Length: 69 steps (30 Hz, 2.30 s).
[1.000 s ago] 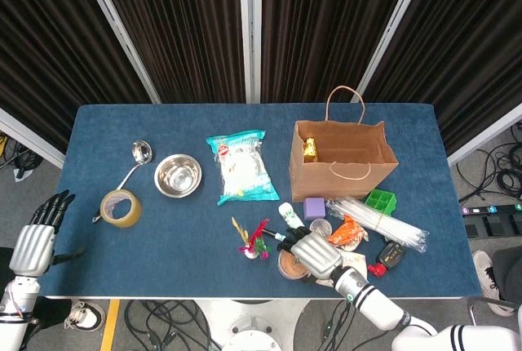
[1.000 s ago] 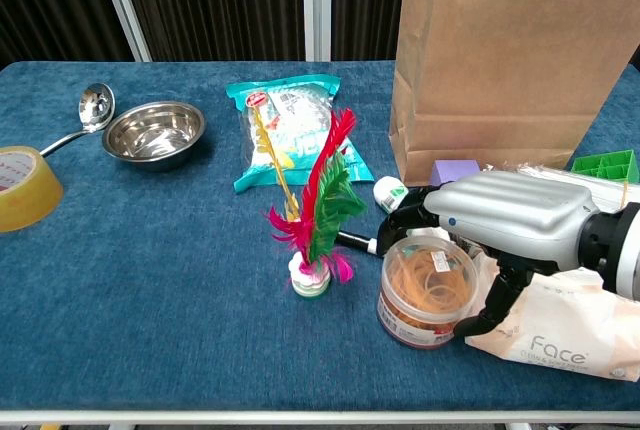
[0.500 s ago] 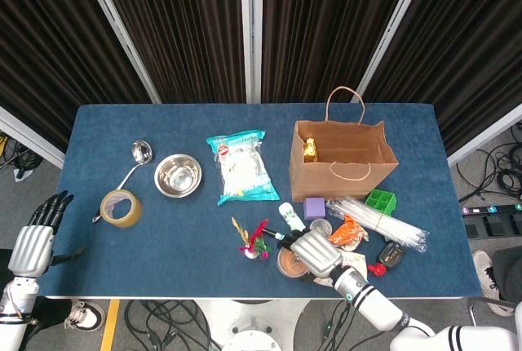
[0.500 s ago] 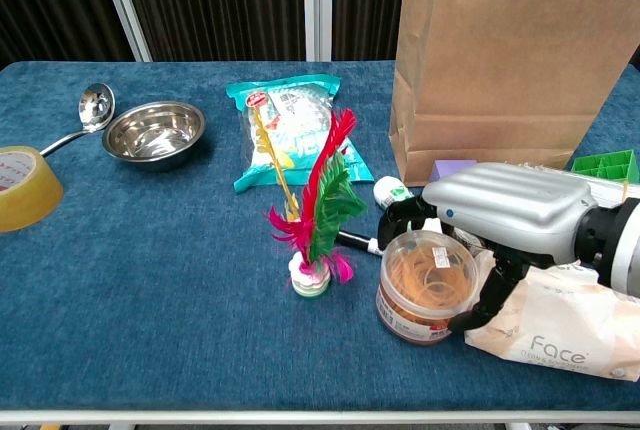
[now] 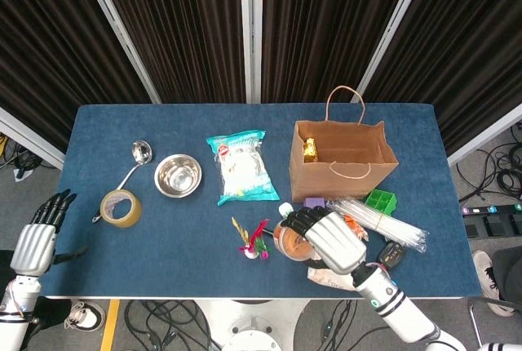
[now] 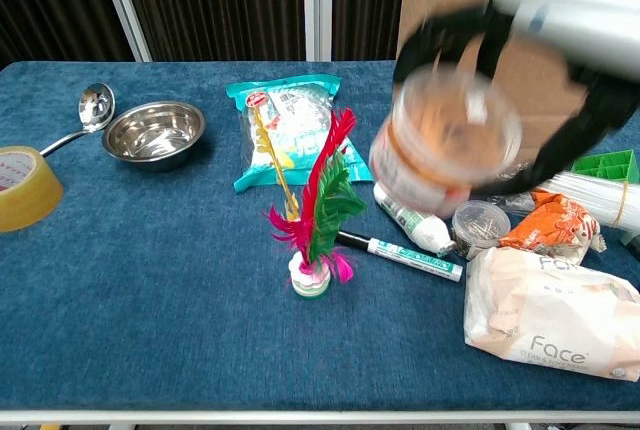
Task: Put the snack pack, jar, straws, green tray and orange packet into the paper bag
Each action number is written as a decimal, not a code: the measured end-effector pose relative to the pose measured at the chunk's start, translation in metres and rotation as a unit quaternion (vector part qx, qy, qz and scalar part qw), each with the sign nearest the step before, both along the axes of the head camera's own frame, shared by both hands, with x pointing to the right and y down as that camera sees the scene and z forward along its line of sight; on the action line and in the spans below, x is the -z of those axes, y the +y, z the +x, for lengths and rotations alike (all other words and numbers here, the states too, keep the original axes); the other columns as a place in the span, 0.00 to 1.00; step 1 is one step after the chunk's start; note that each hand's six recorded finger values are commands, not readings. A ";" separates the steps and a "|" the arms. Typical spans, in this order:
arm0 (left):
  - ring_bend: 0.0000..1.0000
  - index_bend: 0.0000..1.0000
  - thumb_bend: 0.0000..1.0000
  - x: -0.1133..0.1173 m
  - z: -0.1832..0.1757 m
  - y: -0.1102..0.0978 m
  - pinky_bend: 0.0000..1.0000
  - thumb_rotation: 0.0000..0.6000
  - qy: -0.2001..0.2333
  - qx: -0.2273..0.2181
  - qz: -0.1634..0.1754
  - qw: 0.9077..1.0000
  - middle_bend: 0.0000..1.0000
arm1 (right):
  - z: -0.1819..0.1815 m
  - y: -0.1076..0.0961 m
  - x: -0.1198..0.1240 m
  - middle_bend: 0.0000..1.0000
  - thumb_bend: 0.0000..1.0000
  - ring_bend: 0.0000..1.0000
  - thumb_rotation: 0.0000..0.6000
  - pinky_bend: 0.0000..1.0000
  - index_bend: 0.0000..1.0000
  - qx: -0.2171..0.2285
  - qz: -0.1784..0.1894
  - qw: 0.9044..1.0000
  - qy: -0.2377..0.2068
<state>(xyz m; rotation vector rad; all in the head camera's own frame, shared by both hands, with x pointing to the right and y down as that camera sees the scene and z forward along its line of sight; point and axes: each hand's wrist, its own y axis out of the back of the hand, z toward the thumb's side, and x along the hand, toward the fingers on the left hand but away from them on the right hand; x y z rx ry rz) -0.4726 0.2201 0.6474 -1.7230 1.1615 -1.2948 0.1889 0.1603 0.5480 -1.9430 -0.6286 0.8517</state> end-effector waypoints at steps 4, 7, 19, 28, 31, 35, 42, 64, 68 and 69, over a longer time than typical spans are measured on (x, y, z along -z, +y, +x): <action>0.01 0.10 0.04 0.001 0.002 -0.002 0.16 1.00 -0.001 -0.004 0.001 1.000 0.14 | 0.004 -0.016 0.043 0.41 0.13 0.28 1.00 0.39 0.46 -0.020 0.066 0.997 -0.035; 0.01 0.10 0.04 0.002 0.002 -0.003 0.16 1.00 -0.001 -0.006 0.002 1.000 0.14 | 0.006 -0.029 0.071 0.41 0.13 0.28 1.00 0.39 0.46 -0.035 0.120 0.990 -0.063; 0.01 0.10 0.05 0.004 0.004 -0.005 0.16 1.00 -0.002 -0.010 0.004 1.000 0.14 | 0.044 -0.083 0.120 0.41 0.14 0.28 1.00 0.39 0.46 -0.134 0.334 0.929 -0.083; 0.01 0.10 0.05 0.002 0.005 -0.004 0.16 1.00 -0.004 -0.011 -0.002 1.000 0.14 | 0.076 -0.119 0.060 0.41 0.14 0.28 1.00 0.39 0.46 -0.206 0.279 0.938 -0.011; 0.01 0.10 0.05 0.002 0.004 -0.004 0.16 1.00 -0.003 -0.009 -0.002 1.000 0.14 | 0.077 -0.123 0.040 0.41 0.14 0.28 1.00 0.39 0.46 -0.214 0.237 0.948 -0.002; 0.01 0.10 0.05 0.002 0.004 -0.004 0.16 1.00 -0.001 -0.010 0.000 1.000 0.14 | 0.074 -0.124 0.019 0.41 0.14 0.28 1.00 0.39 0.46 -0.217 0.191 0.957 0.006; 0.01 0.10 0.05 0.004 0.005 -0.003 0.16 1.00 0.001 -0.012 0.006 1.000 0.14 | 0.072 -0.125 0.005 0.40 0.12 0.28 1.00 0.39 0.46 -0.222 0.160 0.962 0.008; 0.01 0.10 0.05 0.004 0.004 -0.005 0.16 1.00 0.000 -0.012 0.005 1.000 0.14 | 0.076 -0.127 0.015 0.19 0.00 0.07 1.00 0.16 0.18 -0.226 0.153 0.962 -0.026; 0.01 0.10 0.05 0.004 0.005 -0.006 0.16 1.00 0.000 -0.013 0.006 1.000 0.14 | 0.074 -0.128 0.035 0.20 0.00 0.07 1.00 0.16 0.18 -0.224 0.192 0.954 -0.054; 0.01 0.10 0.05 0.005 0.005 -0.006 0.16 1.00 0.001 -0.013 0.006 1.000 0.14 | 0.072 -0.127 0.043 0.20 0.00 0.07 1.00 0.16 0.17 -0.221 0.208 0.951 -0.065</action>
